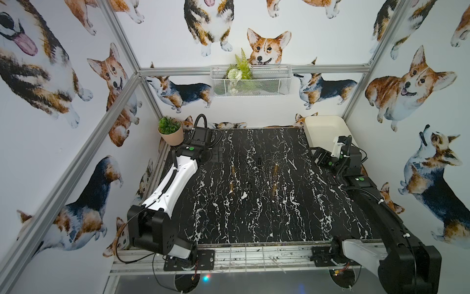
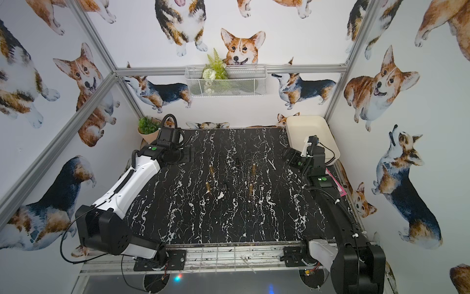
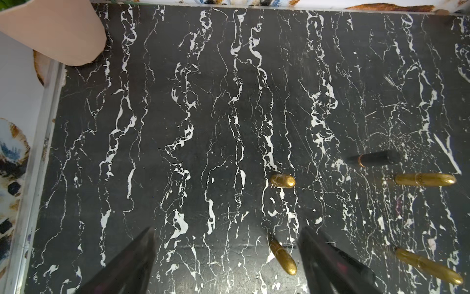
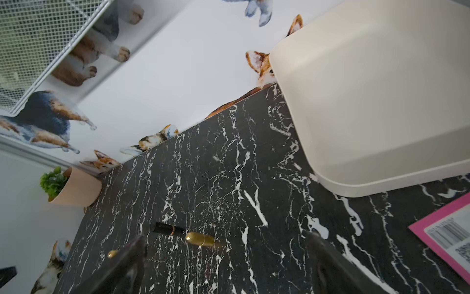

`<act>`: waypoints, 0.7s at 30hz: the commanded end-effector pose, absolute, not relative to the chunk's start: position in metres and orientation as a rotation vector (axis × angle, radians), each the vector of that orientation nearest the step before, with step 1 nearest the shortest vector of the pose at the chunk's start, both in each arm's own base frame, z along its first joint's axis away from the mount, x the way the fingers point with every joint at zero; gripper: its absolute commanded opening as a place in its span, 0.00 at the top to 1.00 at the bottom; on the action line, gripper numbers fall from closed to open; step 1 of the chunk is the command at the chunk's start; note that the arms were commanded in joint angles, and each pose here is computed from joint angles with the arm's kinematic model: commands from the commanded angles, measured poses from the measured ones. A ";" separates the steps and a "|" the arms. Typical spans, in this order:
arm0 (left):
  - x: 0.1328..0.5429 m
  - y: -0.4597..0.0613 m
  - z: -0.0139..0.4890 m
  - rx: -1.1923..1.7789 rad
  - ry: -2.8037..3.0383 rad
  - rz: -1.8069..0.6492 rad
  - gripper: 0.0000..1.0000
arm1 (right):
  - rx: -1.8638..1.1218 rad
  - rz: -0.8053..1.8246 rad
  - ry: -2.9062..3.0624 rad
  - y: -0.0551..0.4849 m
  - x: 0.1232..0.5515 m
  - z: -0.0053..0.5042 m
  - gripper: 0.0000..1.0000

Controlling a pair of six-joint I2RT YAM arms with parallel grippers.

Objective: Open the lipstick cap
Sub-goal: Pick up the lipstick at the center of the board.

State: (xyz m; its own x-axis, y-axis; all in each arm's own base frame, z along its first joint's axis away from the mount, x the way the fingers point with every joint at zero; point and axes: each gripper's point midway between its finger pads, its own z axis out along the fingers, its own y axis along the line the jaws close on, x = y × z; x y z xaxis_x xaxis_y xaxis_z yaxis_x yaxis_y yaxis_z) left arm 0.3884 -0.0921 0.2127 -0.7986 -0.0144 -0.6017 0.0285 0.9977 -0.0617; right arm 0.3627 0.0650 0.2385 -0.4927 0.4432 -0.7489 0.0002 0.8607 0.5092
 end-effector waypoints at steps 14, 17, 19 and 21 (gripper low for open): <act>0.400 -0.151 0.151 0.158 2.778 -0.171 0.26 | 0.149 0.600 2.194 0.119 0.334 0.219 0.10; 0.407 -0.162 0.141 0.181 2.801 -0.172 0.26 | 0.132 0.620 2.200 0.124 0.332 0.216 0.10; 0.414 -0.170 0.133 0.192 2.816 -0.173 0.27 | 0.112 0.631 2.206 0.128 0.331 0.214 0.10; 0.420 -0.175 0.125 0.188 2.833 -0.160 0.28 | 0.090 0.631 2.213 0.133 0.330 0.212 0.10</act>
State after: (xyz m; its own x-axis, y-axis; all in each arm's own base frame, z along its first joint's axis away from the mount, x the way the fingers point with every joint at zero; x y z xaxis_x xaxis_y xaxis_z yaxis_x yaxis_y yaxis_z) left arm 0.4186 -0.1673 0.1369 -0.9317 0.1099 -0.3462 0.1498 0.9845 -0.0907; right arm 0.3323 0.1252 0.2141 -0.6554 0.2960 -0.6949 -0.1088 0.8734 0.4746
